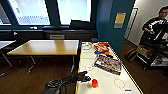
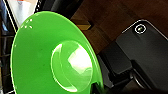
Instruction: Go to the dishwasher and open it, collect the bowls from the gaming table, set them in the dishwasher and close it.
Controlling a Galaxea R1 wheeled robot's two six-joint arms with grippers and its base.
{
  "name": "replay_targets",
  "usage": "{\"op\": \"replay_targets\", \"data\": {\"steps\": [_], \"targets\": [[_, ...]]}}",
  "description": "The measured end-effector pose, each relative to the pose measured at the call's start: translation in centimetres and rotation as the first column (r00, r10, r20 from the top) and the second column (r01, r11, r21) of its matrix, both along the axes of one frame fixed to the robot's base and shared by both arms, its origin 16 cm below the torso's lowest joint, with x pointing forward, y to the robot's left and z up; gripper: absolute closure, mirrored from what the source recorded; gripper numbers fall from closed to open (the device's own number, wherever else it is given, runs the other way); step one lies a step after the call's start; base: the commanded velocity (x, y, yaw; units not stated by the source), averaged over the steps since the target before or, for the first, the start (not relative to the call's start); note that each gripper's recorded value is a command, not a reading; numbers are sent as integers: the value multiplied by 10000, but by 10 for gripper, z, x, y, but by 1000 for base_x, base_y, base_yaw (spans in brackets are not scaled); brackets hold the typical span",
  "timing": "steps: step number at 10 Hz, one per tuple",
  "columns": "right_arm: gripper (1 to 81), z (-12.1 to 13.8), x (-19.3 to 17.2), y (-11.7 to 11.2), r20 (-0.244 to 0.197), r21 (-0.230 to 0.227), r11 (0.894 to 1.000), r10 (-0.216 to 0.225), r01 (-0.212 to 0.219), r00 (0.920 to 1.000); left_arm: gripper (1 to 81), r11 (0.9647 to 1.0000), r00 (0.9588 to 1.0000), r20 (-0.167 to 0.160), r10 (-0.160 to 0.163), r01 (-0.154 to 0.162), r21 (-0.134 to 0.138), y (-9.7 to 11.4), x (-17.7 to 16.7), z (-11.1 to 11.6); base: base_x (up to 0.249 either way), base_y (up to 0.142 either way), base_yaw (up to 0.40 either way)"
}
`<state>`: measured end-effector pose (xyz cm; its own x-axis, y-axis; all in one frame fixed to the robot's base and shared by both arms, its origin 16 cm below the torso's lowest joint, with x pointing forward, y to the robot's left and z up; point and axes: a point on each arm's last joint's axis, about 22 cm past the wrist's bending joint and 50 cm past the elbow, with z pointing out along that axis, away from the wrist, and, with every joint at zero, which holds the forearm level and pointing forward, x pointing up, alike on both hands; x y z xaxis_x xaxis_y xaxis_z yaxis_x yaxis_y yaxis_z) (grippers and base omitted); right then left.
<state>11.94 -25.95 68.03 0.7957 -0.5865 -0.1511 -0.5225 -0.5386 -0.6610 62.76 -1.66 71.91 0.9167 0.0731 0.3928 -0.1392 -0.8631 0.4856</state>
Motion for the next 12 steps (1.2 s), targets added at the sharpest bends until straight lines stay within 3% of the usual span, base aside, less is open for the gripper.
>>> {"op": "replay_targets", "data": {"steps": [3,6,7,8,9,10,11,12], "targets": [[811,-1,0,-1,-6,-20,10000,-2,2,10000,10,9999,9999,51,-90,89,123,1,-2,-4,0,0,0],[811,-2,0,-2,-11,-43,10000,10,-10,10000,10,9985,9994,77,-328,324,445,6,-11,-16,0,0,0],[811,-2,0,-2,-13,-44,10000,3,-3,10000,10,9972,9983,198,-549,538,519,2,-12,-15,0,0,0],[811,-2,0,-1,-13,-34,10000,4,-4,10000,10,9951,9954,303,-913,900,420,-11,-17,-10,0,0,0],[811,-2,0,1,-9,3,10000,15,-15,10000,10,9899,9891,423,-1410,1403,199,-33,-27,-3,0,0,0],[811,-2,3,4,37,54,10000,37,-37,10000,10,9788,9772,578,-2044,2048,-14,-58,-41,6,0,0,0],[811,-1,6,6,84,93,10000,31,-32,10000,10,9654,9631,749,-2585,2603,-151,-78,-53,15,0,0,0],[811,-1,6,6,81,95,9999,37,-37,10000,10,9556,9524,847,-2930,2947,-81,-86,-59,18,0,0,0]]}}
